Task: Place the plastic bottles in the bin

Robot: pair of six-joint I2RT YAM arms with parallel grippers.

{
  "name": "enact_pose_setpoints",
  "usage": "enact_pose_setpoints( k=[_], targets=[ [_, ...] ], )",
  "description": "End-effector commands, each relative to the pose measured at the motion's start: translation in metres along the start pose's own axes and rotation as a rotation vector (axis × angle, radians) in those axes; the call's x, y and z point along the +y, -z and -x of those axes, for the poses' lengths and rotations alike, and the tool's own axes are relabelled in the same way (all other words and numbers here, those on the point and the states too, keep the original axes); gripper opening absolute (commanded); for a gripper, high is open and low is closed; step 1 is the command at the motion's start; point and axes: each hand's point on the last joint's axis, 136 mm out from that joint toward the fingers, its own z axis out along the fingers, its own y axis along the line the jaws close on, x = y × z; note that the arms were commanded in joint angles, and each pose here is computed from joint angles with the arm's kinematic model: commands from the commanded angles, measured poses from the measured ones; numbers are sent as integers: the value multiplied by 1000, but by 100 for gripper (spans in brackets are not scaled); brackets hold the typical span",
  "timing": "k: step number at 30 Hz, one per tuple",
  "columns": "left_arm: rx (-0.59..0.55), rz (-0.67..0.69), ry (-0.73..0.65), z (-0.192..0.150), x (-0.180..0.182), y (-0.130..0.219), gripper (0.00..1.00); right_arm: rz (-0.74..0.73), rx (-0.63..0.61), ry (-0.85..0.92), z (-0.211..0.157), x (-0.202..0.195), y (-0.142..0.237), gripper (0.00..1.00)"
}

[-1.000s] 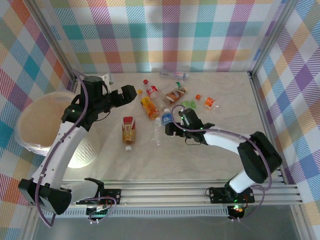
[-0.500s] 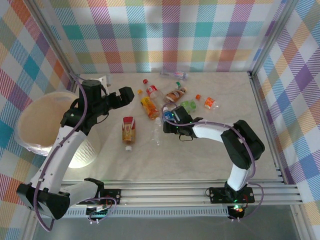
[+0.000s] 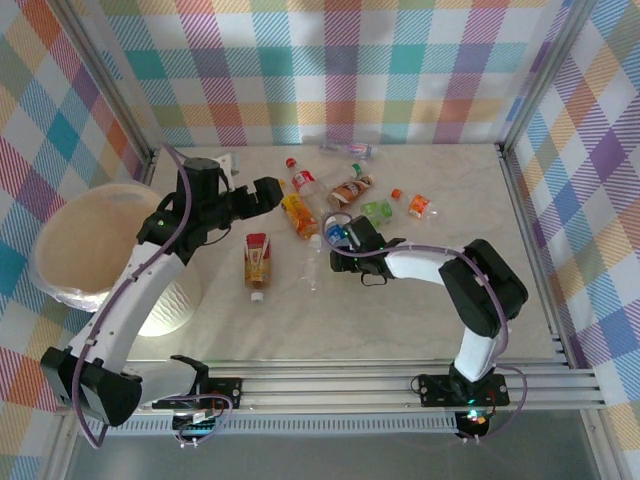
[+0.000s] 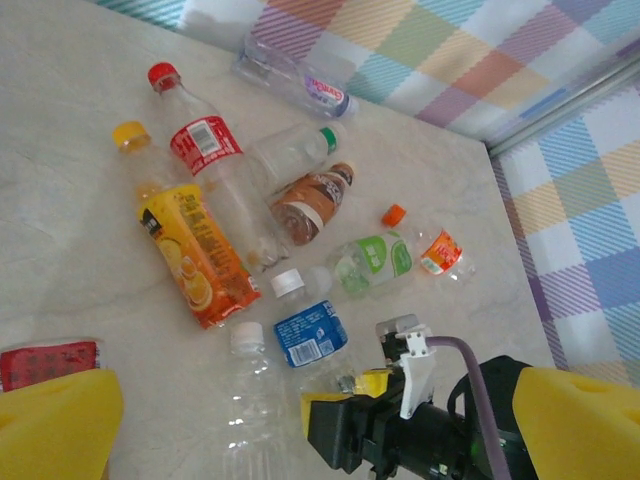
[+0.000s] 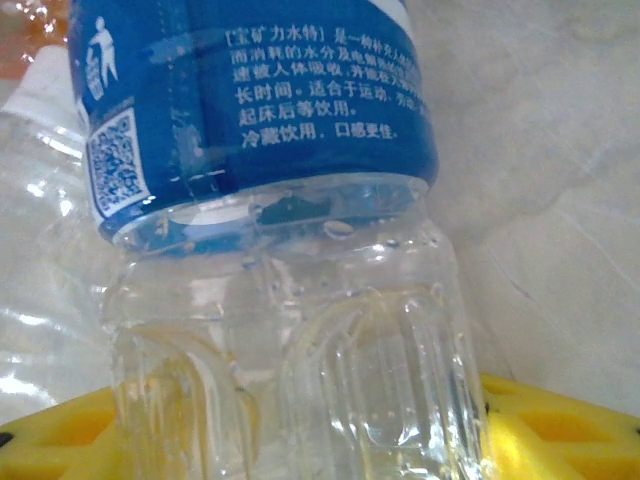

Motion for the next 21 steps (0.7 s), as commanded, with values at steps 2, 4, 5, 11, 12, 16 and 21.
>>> enact_pose_setpoints(
  k=[2,4,5,11,12,16,21],
  targets=[
    [-40,-69,-6,8,-23,-6,100,71,-82,50,12,13,29,54],
    [-36,-74,-6,4,-29,-14,100,93,-104,51,11,14,41,53],
    [-37,-68,-12,2,-31,-18,100,101,-111,51,11,15,46,53],
    [13,-91,-51,-20,-53,-51,100,165,-198,43,15,18,86,51],
    [17,-92,-55,-22,-55,-55,100,183,-217,48,16,20,92,50],
    [38,-64,-86,-29,-60,-71,100,255,-321,72,24,27,123,48],
    [64,-122,-103,-43,-82,-83,100,298,-415,82,33,31,154,47]
  ],
)
